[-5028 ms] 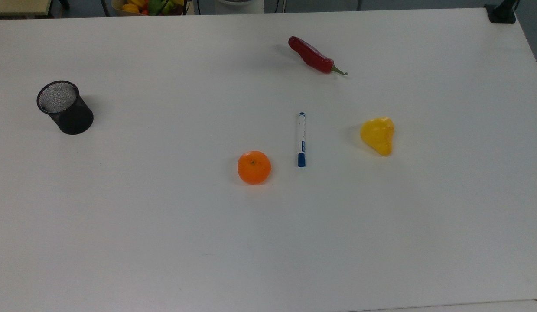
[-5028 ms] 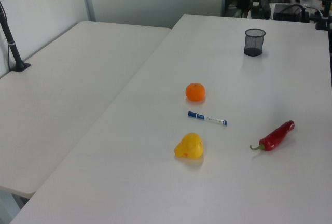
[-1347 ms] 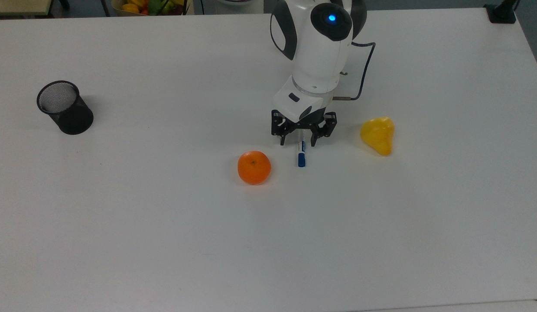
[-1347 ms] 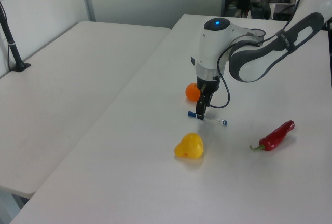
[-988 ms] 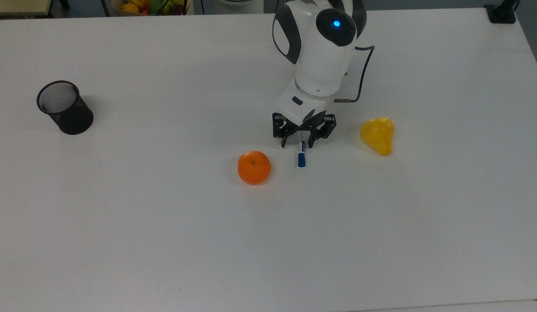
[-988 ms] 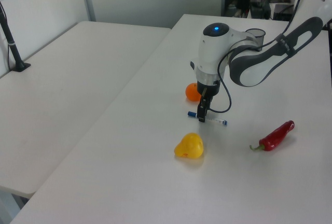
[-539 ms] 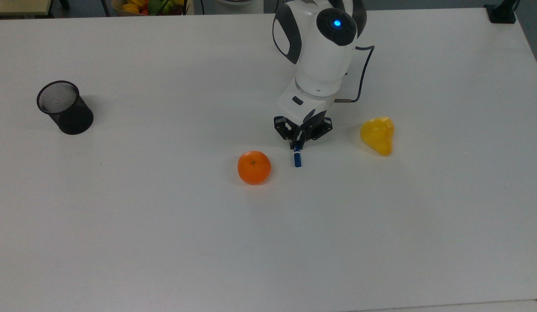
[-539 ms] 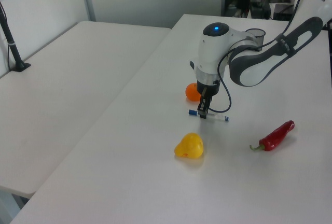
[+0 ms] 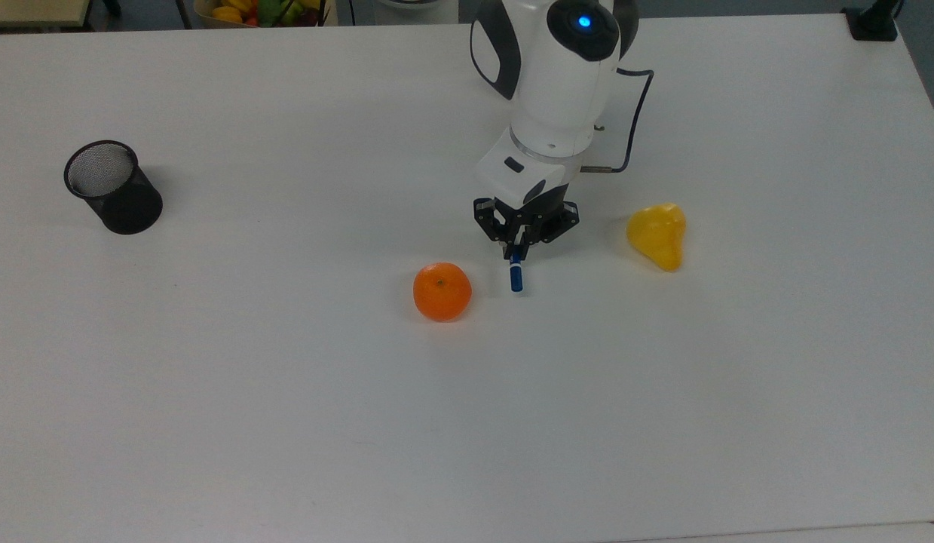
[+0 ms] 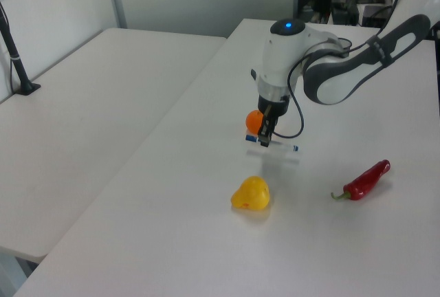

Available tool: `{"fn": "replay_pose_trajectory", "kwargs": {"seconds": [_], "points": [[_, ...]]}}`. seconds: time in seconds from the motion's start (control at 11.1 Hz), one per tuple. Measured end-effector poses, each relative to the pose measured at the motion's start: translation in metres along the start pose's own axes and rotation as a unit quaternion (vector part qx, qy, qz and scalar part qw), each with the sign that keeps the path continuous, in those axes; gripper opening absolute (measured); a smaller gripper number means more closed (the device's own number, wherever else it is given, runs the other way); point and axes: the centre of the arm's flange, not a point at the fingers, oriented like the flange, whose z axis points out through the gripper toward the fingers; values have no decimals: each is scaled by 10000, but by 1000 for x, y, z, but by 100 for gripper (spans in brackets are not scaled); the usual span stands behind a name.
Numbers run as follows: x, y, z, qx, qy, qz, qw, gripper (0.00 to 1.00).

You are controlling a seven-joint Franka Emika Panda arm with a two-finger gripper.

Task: Place marker
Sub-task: 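Lift the marker up off the table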

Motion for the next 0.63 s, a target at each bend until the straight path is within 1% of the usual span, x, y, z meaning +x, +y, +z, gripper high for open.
{"fn": "replay_pose_trajectory", "kwargs": {"seconds": [0.18, 0.27, 0.36, 0.63], "points": [[6, 20, -35, -20, 80, 163, 9998, 16], [8, 31, -57, 28, 94, 306, 9995, 16], [7, 44, -82, 132, 13, 408, 9991, 16], [-3, 73, -139, 368, -283, 358, 9983, 16]]}}
